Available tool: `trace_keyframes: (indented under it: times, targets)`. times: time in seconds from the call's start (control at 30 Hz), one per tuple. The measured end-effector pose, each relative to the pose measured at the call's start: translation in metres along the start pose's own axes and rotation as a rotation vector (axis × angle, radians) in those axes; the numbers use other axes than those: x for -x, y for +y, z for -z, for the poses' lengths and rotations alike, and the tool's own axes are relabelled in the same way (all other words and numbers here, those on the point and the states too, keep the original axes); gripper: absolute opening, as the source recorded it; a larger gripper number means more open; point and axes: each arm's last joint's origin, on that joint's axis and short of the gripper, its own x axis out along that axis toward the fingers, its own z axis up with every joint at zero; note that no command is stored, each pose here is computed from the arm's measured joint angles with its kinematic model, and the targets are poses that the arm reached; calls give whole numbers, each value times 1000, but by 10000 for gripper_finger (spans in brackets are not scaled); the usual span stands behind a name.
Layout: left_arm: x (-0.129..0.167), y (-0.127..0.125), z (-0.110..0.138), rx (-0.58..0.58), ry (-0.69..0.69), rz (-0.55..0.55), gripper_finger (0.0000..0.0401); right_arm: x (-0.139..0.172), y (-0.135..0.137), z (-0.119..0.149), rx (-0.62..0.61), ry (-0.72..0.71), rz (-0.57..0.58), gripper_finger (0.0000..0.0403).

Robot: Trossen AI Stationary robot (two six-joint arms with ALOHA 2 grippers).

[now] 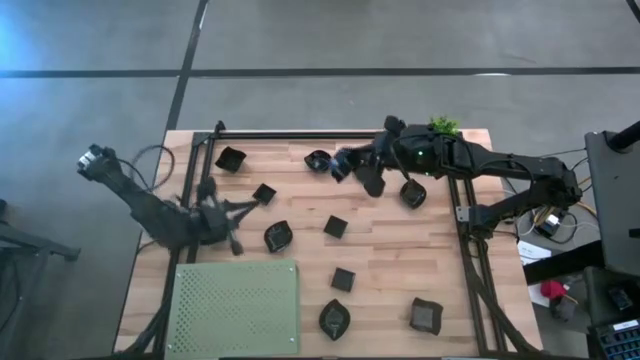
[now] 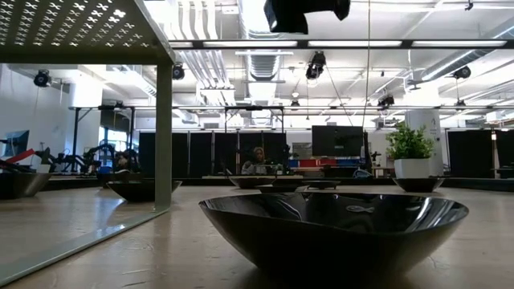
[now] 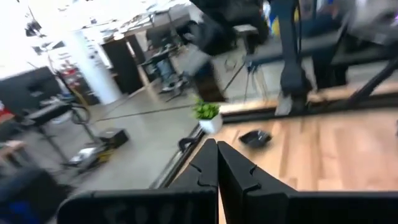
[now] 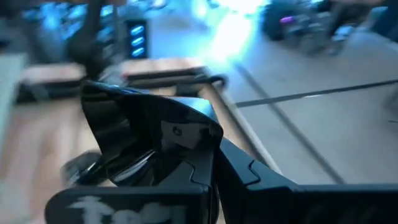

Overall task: Pick & Place Mini shaped plates
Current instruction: Put the black distorted square plate on the shelf

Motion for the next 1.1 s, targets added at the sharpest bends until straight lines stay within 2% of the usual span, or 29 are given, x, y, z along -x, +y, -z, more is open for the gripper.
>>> trace_keyframes:
  times: [0.13,0.27,0.4,0.53,0.73,1.1]
  targets:
    - [-12,-13,-18,-85,35,-113,0,-7,-1,-1,-44,-30,110,8]
    - [-29,-28,-26,-177,92,-224,0,-17,-1,1,-93,-34,189,8]
    - [-44,-31,-33,-237,142,-341,0,-28,1,3,-115,-51,258,8]
    - [-64,-34,-31,-301,191,-397,0,-42,4,5,-124,-69,278,8]
    - [-86,-29,-34,-337,233,-453,0,-56,8,8,-126,-72,279,8]
    - [-98,-25,-33,-174,189,-425,5,-61,9,6,-138,-111,276,8]
